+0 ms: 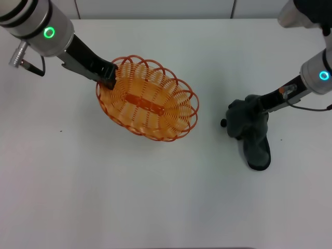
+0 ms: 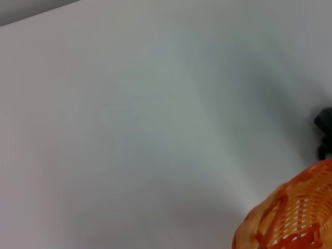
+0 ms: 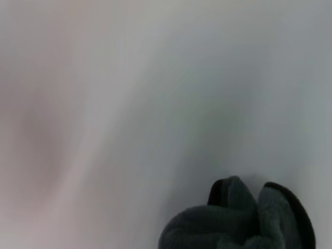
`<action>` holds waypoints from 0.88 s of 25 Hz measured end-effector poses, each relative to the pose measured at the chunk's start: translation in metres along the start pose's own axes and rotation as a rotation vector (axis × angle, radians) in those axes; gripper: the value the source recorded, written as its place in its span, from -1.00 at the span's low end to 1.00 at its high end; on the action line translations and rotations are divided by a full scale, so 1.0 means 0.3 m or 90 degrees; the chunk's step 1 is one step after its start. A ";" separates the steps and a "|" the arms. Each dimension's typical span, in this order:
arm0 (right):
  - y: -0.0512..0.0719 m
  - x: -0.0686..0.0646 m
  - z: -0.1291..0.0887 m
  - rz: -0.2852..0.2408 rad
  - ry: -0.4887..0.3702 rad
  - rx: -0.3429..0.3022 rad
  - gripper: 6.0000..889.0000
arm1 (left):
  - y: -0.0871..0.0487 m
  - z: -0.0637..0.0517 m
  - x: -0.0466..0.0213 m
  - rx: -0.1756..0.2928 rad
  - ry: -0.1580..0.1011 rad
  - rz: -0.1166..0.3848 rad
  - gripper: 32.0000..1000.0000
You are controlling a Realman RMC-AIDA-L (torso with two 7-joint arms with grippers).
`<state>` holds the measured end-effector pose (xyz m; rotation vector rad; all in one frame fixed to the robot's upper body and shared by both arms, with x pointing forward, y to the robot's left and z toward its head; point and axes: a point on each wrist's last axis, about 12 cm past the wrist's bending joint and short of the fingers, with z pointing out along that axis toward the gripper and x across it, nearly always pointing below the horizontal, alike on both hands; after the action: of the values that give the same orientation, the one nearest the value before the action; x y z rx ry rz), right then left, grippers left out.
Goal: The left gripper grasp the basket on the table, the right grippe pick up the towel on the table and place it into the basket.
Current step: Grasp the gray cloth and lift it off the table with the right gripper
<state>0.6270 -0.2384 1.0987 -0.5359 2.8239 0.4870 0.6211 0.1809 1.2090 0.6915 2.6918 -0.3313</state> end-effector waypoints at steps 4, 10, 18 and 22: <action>-0.002 0.007 0.000 0.003 0.003 -0.004 -0.59 | 0.002 0.000 0.002 0.000 0.000 -0.001 -0.89; -0.001 0.009 0.000 0.003 0.005 -0.005 -0.65 | 0.004 0.003 0.003 0.000 0.001 -0.001 -0.89; 0.033 -0.040 -0.084 -0.031 -0.012 -0.005 -0.71 | 0.031 0.010 0.023 -0.004 0.002 -0.018 -0.89; 0.050 -0.060 -0.139 -0.039 -0.020 -0.004 -0.72 | 0.042 0.013 0.031 -0.007 0.000 -0.024 -0.89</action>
<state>0.6311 -0.2346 1.1463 -0.6082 2.7674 0.4895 0.6207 0.1945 1.2000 0.6371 2.7070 -0.3253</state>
